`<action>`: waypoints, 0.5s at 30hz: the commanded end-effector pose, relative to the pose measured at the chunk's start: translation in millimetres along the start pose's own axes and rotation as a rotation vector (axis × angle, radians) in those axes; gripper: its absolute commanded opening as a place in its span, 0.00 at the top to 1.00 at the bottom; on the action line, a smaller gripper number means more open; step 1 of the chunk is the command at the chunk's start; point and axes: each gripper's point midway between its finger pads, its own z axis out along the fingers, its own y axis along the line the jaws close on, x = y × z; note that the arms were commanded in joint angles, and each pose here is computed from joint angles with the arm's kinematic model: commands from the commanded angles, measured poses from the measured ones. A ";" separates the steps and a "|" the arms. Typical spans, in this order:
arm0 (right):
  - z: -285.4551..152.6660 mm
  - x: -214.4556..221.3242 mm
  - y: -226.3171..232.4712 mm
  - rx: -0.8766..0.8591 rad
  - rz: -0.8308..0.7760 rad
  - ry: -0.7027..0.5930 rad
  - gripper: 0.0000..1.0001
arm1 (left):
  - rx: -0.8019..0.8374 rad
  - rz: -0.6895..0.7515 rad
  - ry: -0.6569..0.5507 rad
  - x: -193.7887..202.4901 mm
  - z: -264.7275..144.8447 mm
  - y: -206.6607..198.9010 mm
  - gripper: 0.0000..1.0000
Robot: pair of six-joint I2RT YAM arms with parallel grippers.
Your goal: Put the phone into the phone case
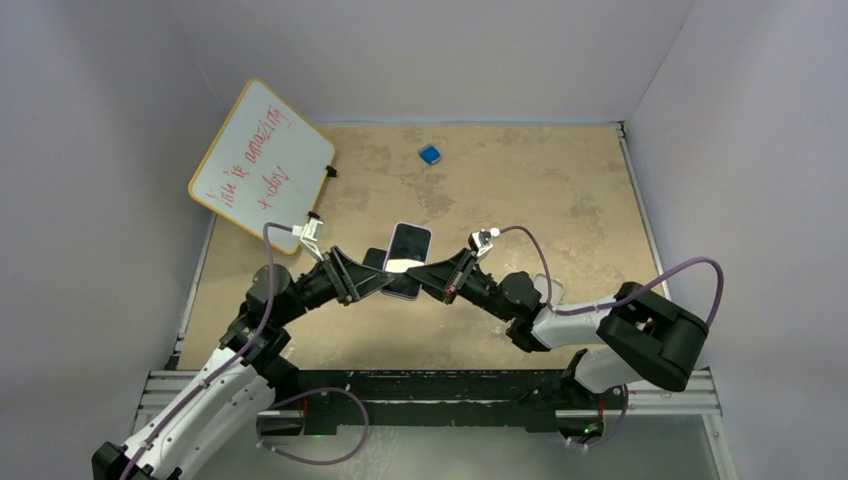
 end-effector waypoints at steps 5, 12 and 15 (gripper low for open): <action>7.0 2.3 61.5 -0.199 0.015 -0.021 0.86 | 0.081 0.034 -0.082 -21.2 5.0 -24.0 0.75; 3.0 15.1 50.8 -0.169 -0.046 0.047 0.49 | 0.019 0.021 -0.006 -10.1 2.6 -17.7 1.00; -1.2 15.9 48.9 -0.158 -0.062 0.049 0.33 | 0.088 0.029 0.024 -4.9 -3.6 -34.3 1.00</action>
